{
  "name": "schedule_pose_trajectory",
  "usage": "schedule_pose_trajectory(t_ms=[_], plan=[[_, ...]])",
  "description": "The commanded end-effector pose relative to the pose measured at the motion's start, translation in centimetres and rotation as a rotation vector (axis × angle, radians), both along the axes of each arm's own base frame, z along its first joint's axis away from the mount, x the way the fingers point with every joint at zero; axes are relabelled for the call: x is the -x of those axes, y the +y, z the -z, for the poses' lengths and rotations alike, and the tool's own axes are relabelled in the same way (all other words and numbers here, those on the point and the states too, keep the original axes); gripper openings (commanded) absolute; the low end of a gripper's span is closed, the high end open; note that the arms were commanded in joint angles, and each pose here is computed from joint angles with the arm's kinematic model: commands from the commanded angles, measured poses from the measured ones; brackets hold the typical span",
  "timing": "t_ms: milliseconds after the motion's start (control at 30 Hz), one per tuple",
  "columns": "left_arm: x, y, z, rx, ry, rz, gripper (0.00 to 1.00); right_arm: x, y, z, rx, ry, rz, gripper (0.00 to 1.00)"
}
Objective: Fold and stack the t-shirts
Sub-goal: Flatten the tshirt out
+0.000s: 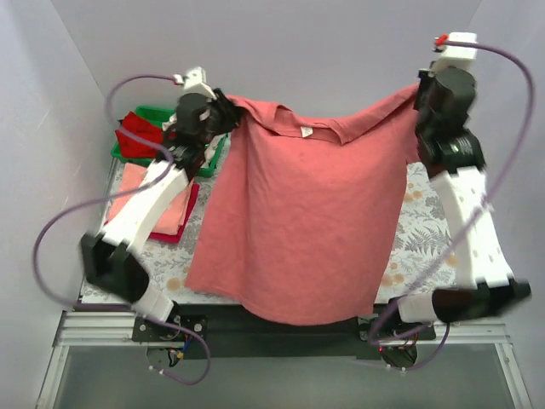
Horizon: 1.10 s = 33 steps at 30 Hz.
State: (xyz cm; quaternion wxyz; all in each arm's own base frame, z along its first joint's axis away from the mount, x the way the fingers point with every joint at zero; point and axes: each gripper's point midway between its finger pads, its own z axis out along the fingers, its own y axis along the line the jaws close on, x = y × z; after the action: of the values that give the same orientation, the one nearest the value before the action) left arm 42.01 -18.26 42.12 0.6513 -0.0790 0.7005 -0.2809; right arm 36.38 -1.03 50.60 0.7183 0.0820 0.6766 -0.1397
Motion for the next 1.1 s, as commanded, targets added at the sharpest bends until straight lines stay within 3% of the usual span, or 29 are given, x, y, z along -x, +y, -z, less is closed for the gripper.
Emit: schedule_pose_trajectory(t_ms=[0, 33, 67, 133, 267, 333, 533, 767, 867, 1000, 1067], plan=[[-6.1, 1.2, 19.6, -0.096, 0.512, -0.075, 0.37, -9.0, -1.7, 11.3, -0.019, 0.262, -0.031, 0.01], [-6.2, 0.2, 21.8, -0.091, 0.562, -0.025, 0.58, -10.9, -0.5, 13.7, -0.034, 0.313, -0.105, 0.10], [-6.4, -0.2, 23.5, -0.086, 0.585, -0.006, 0.88, -13.4, -0.4, 18.2, -0.030, 0.413, -0.112, 0.20], [-6.0, -2.0, 24.8, -0.064, 0.590, 0.095, 0.91, -15.1, -0.6, 21.7, -0.030, 0.489, -0.097, 0.55], [-5.3, -2.4, 24.2, -0.066, 0.538, 0.124, 0.92, -16.1, -0.4, 26.4, -0.052, 0.578, -0.091, 0.86], [-4.8, -2.7, 23.6, -0.062, 0.521, 0.142, 0.92, -15.3, 0.4, 27.0, -0.085, 0.590, -0.130, 0.96], [-3.3, -3.9, 27.1, -0.068, 0.589, 0.201, 0.93, -10.2, 4.0, 32.4, -0.240, 0.685, -0.256, 0.98], [-0.8, -5.8, 31.9, -0.036, 0.717, 0.284, 0.93, -4.8, 11.2, 34.8, -0.284, 0.694, -0.482, 0.98], [1.7, -6.6, 32.2, -0.032, 0.724, 0.304, 0.93, -5.6, 11.2, 35.1, -0.257, 0.696, -0.465, 0.98], [5.5, -8.4, 32.5, -0.031, 0.718, 0.342, 0.94, -9.9, 11.0, 34.0, -0.196, 0.669, -0.451, 0.98], [6.9, -7.8, 33.6, -0.027, 0.753, 0.328, 0.94, -12.0, 11.0, 36.0, -0.181, 0.712, -0.450, 0.98]])
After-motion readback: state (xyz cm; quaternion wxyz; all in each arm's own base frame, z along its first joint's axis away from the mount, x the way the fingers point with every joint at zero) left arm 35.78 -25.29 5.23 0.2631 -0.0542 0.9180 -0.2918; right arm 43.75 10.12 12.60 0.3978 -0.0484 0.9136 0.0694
